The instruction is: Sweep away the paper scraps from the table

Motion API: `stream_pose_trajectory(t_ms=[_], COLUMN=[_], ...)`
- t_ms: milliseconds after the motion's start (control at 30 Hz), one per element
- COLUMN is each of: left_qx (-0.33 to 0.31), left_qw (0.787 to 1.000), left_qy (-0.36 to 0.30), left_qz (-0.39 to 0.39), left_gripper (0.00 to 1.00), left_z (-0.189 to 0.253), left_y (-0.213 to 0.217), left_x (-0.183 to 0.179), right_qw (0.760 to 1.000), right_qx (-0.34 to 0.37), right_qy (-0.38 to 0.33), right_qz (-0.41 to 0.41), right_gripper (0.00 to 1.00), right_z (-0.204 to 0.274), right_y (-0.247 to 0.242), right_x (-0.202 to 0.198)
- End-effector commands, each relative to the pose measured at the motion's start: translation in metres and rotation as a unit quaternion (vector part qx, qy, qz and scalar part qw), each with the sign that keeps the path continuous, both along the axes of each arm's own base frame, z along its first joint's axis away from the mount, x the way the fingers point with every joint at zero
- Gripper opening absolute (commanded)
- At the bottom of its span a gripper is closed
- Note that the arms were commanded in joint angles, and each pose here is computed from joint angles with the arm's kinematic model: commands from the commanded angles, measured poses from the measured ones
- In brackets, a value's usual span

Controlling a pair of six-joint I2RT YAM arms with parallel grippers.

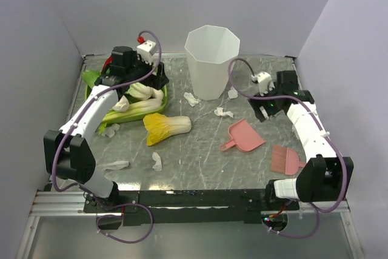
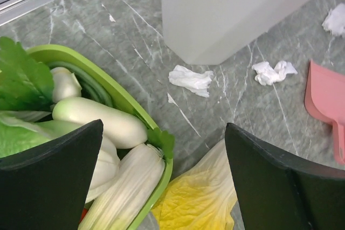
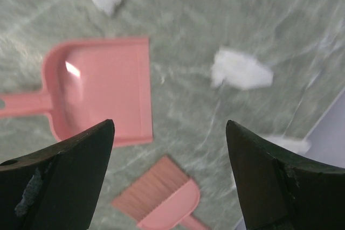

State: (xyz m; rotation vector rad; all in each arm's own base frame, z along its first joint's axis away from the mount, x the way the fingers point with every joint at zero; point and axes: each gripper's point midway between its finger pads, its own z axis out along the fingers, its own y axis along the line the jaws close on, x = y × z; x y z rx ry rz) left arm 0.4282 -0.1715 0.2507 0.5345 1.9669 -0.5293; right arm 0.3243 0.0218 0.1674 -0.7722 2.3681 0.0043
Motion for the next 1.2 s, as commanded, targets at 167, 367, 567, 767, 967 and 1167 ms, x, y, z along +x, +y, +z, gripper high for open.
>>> stream_pose_trajectory(t_ms=[167,367,567,767,967,1167], left_qx=[0.014,0.023,0.024,0.031,0.036,0.026], left_qw=[0.999,1.0,0.998,0.998,0.998,0.999], left_qy=[-0.01,-0.005,0.004,0.006,0.014,0.016], left_qz=[-0.033,-0.014,-0.049,-0.051,-0.058,-0.043], left_gripper=[0.99,0.99,0.99,0.99,0.99,0.99], left_z=[-0.001,-0.005,-0.01,-0.011,-0.009,-0.007], left_y=[-0.006,-0.002,-0.01,-0.01,-0.012,-0.011], left_x=[-0.018,-0.015,-0.025,-0.028,-0.024,-0.021], right_qw=[0.995,0.989,0.987,0.988,0.982,0.977], right_qx=[-0.07,-0.079,-0.072,-0.044,-0.057,-0.044], right_qy=[0.066,0.115,0.141,0.141,0.139,0.161], right_qz=[0.014,0.039,0.021,0.034,0.116,0.134], right_gripper=[0.82,0.73,0.67,0.63,0.64,0.63], right_z=[-0.046,-0.08,-0.086,-0.085,-0.105,-0.119], right_y=[-0.086,-0.101,-0.133,-0.129,-0.104,-0.095], right_x=[-0.074,-0.097,-0.095,-0.085,-0.075,-0.065])
